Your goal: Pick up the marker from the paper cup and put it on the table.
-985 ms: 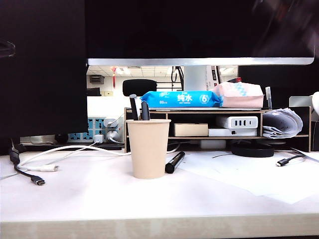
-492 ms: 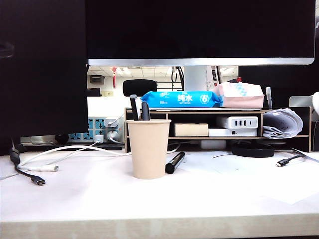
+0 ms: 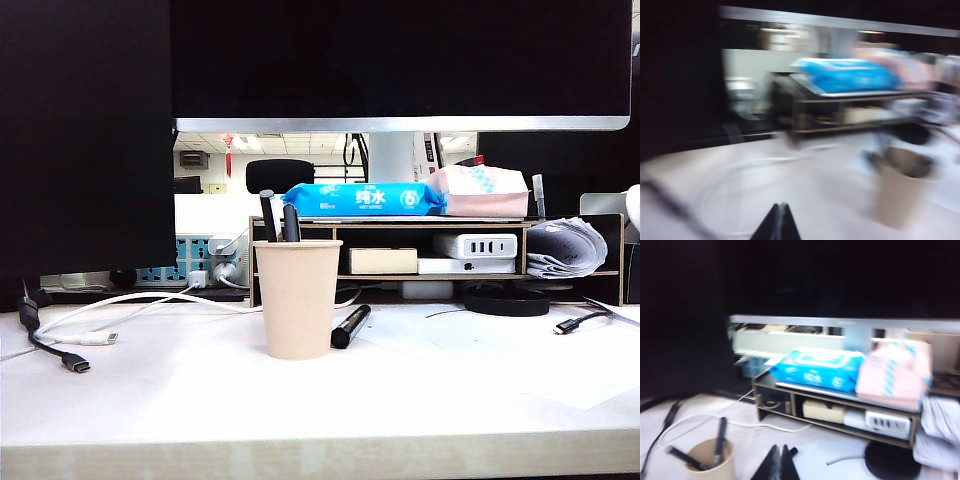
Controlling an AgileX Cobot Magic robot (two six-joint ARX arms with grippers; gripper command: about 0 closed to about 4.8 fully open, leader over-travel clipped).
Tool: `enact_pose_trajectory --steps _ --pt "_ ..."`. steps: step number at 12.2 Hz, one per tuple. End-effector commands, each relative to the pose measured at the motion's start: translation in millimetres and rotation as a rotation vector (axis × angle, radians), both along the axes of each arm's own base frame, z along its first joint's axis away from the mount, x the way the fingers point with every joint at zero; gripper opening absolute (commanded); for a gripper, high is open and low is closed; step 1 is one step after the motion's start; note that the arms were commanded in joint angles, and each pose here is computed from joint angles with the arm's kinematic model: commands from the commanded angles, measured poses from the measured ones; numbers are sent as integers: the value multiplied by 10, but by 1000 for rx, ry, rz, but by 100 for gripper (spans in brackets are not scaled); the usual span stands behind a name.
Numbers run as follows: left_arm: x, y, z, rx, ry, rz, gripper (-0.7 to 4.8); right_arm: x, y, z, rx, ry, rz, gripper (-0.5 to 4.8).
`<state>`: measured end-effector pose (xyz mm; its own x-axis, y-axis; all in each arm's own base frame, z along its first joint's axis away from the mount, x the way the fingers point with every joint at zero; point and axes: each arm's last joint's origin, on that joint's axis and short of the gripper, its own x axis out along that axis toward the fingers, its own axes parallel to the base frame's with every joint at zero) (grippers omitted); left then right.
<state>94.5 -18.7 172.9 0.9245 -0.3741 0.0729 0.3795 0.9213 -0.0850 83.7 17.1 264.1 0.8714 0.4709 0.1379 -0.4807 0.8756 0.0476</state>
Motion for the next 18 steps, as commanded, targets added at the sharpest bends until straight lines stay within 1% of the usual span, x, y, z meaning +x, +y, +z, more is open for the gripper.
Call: enact_pose_trajectory --steps 1,3,5,7,8,9,13,14,18 --pt "11 83 17 0 -15 84 -5 46 -14 -109 27 3 -60 -5" --pt "15 140 17 0 -15 143 -5 89 -26 -201 35 8 -112 -5" --pt "16 173 17 0 -15 177 -5 130 -27 -307 41 -28 -122 -5" --pt "16 174 17 0 -15 179 -5 152 -25 -389 44 -50 -122 -5" --pt "16 174 16 0 -14 179 -5 160 -25 -428 43 -46 -123 -5" --pt "16 174 17 0 -15 179 -5 172 -29 -482 42 -13 -140 -5" --pt "16 174 17 0 -15 179 -5 173 -28 -499 39 5 -136 -5" --pt "16 174 16 0 -14 179 -5 176 -28 -520 36 27 -138 -4" --pt "16 174 16 0 -14 179 -5 176 -28 -520 36 27 -137 -4"
